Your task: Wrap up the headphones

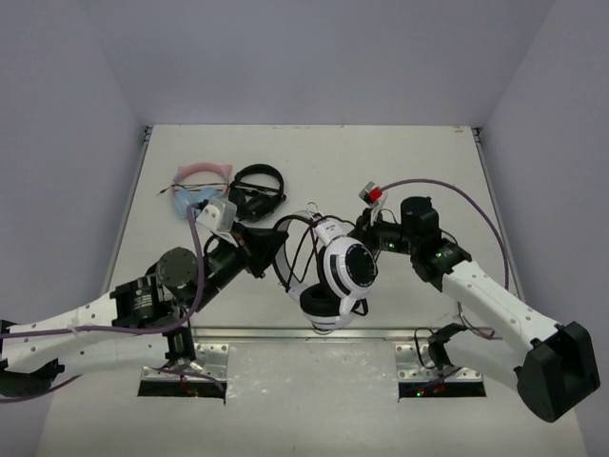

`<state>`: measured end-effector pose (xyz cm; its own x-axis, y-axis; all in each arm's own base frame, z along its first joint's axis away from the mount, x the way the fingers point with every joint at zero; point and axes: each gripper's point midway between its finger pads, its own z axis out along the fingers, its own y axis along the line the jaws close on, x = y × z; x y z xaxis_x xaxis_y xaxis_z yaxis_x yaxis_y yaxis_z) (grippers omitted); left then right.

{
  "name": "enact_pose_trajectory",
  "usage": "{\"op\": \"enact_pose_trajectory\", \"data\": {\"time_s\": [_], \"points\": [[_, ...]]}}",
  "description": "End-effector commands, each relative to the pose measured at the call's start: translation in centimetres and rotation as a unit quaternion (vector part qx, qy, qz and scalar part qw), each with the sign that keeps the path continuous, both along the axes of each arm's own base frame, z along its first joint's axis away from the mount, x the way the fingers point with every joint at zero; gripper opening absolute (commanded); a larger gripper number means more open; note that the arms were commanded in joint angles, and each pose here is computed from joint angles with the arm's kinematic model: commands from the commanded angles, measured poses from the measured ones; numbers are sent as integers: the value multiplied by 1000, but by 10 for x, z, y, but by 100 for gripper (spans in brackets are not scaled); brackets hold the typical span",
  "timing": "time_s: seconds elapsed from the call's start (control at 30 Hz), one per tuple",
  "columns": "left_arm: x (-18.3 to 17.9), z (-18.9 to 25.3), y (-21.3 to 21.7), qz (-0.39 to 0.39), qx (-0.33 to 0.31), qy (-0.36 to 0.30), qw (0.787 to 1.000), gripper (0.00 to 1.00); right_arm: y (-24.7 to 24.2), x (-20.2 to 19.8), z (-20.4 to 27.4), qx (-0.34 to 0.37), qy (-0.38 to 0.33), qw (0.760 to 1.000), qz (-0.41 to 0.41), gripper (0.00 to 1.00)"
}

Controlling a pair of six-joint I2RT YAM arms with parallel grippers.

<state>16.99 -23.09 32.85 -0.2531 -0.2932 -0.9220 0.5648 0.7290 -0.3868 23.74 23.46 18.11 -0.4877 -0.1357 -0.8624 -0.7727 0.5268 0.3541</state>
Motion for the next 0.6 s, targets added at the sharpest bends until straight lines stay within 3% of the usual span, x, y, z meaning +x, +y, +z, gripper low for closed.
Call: {"op": "enact_pose_trajectory", "data": {"time_s": [0.0, 0.03, 0.07, 0.13, 0.23, 0.27, 0.4, 0.57], "points": [[-6, 131, 11, -2, -198, -73, 978, 0, 35, -31, 43, 155, -15, 985, 74, 20], [-4, 141, 10, 3, -201, -76, 977, 0, 42, -32, 58, 189, -51, 977, 86, 20], [-3, 171, 21, 20, -226, -82, 970, 0, 50, -45, 45, 198, -27, 975, 95, 19], [11, 179, 13, 53, -212, -65, 974, 0, 68, -56, 34, 205, -26, 972, 115, 13], [33, 207, 31, 146, -222, -52, 963, 1, 82, -61, 28, 222, -23, 967, 124, 11], [43, 215, 40, 196, -218, -42, 955, 0, 86, -70, 10, 221, 11, 967, 130, 11], [64, 232, 54, 310, -203, -40, 928, 0, 93, -92, 10, 263, 11, 952, 156, 5], [97, 232, 56, 432, -81, -54, 896, 0, 95, -131, 6, 271, 15, 944, 188, 3]]}}
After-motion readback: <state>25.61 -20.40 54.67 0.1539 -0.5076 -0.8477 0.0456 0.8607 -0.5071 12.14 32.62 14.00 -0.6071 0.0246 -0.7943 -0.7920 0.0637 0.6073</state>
